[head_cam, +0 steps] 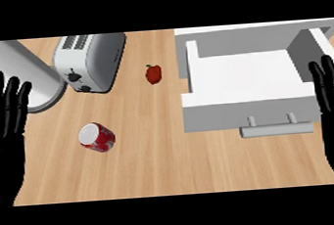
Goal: Pick up the can, place it into the drawer and close the drawer
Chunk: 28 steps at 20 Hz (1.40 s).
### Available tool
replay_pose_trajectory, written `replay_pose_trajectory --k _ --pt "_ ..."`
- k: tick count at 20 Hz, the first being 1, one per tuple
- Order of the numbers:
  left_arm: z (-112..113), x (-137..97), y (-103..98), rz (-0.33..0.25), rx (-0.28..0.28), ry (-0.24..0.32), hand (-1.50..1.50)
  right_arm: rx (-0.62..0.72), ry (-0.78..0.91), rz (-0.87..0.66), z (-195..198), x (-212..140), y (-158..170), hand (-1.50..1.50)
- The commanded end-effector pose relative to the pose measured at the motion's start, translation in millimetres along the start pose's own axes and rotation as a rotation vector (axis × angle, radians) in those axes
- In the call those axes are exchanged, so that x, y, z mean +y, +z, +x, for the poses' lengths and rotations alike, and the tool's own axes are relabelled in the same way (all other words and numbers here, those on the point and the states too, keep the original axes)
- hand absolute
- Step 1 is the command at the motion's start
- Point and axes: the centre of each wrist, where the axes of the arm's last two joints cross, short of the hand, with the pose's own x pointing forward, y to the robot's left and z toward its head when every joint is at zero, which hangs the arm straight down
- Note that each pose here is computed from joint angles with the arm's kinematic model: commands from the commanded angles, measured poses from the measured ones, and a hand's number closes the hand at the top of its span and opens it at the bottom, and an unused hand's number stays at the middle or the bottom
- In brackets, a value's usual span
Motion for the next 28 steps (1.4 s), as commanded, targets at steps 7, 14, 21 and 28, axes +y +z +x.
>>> replay_pose_trajectory --k 7,14,21,28 --pt "-38 -12 13 0.043 0.352 -0.036 -1.5 0.286 0.074 -0.056 -23 -15 15 -1.5" --pt "-4 -50 16 0.056 0.419 -0.032 -1.5 0.366 0.09 -0.091 -8 -19 30 -1.5" --pt "14 -47 21 0.1 0.444 -0.012 -1.5 0.362 0.083 -0.071 -8 -36 55 -1.5" --pt "-21 -35 15 0.158 0.457 -0.001 -1.5 0.355 0.098 -0.094 -24 -38 76 -1.5"
